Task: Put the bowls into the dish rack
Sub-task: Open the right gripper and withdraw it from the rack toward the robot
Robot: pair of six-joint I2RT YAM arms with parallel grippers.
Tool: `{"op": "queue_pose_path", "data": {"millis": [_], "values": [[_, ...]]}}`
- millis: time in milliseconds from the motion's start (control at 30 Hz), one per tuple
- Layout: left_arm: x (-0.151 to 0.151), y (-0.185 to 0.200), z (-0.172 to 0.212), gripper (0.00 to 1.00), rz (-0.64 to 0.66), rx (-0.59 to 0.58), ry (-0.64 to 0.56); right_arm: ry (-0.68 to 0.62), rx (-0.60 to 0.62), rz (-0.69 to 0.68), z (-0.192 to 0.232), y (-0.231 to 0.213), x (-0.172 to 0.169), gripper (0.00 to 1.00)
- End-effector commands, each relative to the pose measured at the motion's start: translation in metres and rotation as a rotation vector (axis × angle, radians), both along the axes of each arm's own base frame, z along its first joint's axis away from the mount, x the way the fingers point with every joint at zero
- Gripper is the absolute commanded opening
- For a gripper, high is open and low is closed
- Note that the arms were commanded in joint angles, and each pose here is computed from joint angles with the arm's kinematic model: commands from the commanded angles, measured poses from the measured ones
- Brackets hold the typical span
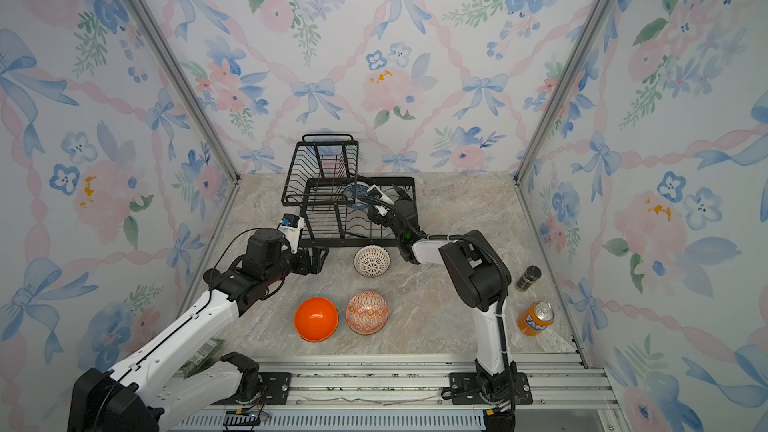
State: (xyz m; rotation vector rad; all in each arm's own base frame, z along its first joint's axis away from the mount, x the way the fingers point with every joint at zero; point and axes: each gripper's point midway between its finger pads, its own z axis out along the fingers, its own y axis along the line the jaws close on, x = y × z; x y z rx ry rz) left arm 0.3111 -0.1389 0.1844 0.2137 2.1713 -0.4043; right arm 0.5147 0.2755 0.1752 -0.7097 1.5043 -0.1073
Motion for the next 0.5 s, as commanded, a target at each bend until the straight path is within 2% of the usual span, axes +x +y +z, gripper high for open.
{"op": "queue_pose_path", "data": {"millis": [0,233,467], "values": [[-0.001,0.004,-0.001,0.98,0.013,-0.005,0.000,0.005,0.079,-0.071,0.022,-0.023,-0.008,0.97],[-0.005,0.004,0.001,0.98,0.007,-0.015,-0.005,0.127,0.077,-0.173,0.030,-0.056,-0.036,0.97],[-0.010,0.005,-0.004,0.98,0.013,-0.005,0.020,0.282,0.102,-0.226,0.045,-0.086,-0.085,0.97]]}}
